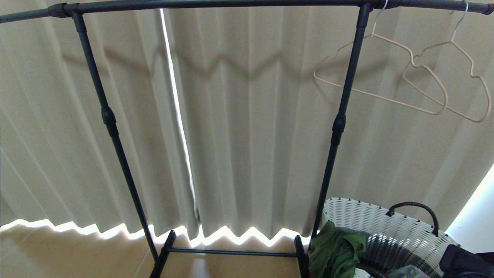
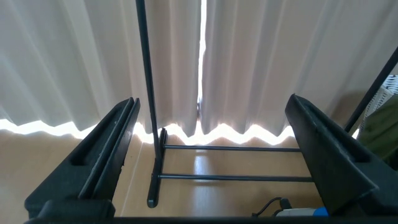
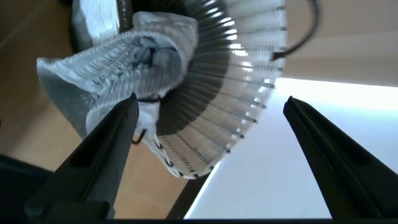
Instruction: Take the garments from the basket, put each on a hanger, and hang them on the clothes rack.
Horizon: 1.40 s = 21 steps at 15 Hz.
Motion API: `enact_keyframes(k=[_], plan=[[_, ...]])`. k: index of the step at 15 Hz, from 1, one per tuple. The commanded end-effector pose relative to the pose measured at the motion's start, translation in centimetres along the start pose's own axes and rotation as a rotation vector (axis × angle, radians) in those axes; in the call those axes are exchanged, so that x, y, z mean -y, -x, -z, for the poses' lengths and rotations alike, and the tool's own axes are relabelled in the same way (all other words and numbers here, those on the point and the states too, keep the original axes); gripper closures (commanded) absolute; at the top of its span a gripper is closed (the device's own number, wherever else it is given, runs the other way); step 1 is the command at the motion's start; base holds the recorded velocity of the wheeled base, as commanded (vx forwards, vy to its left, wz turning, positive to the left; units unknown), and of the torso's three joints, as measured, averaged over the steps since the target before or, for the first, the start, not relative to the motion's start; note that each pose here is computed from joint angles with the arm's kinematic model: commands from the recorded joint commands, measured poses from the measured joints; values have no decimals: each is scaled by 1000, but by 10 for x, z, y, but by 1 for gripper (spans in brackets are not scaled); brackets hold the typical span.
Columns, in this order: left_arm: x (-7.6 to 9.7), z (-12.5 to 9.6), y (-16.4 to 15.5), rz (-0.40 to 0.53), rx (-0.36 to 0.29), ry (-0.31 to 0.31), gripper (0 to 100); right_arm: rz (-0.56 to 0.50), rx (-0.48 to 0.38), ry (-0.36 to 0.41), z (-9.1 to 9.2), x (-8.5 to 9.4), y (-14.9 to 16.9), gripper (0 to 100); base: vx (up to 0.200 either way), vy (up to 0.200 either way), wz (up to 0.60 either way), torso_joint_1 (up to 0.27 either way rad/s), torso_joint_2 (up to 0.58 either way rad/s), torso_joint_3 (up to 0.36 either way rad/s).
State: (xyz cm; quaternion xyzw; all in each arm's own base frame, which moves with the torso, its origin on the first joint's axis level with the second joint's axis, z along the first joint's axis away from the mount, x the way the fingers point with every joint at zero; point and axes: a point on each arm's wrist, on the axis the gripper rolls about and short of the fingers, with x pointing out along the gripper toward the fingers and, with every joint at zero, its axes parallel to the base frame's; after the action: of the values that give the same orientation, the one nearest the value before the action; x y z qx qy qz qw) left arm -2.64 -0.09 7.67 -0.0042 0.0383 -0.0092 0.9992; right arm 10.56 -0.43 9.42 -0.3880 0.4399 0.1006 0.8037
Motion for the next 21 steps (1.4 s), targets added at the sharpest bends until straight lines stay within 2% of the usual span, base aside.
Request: enact_keyframes(k=[1,4,8,10,13,14,18,21], plan=[[0,0,0,0,-2,-1,0,-127,-120,34,-5,-4,-37,0,0,0,0,0,0,0],[0,0,0,0,-2,-1,0,-131,-143,11,-8,1,-55,0,0,0,0,0,0,0],[0,0,0,0,-2,-1,0,-100,-129,-4,-15,9,-75,0,0,0,0,0,0,0],[0,0,0,0,-2,-1,0,-68,-118,10,-17,18,-90,0,0,0,0,0,0,0],[0,0,0,0,-2,-1,0,-41,-72,4,-21,20,-103,0,0,0,0,0,0,0],[0,0,0,0,-2,-1,0,-41,-68,3,-21,20,-104,100,0,0,0,0,0,0],[0,0,0,0,-2,-1,0,-20,-19,1,-23,22,-98,100,0,0,0,0,0,0],[0,0,0,0,-2,-1,0,76,96,-24,-19,22,-68,100,0,0,0,0,0,0]])
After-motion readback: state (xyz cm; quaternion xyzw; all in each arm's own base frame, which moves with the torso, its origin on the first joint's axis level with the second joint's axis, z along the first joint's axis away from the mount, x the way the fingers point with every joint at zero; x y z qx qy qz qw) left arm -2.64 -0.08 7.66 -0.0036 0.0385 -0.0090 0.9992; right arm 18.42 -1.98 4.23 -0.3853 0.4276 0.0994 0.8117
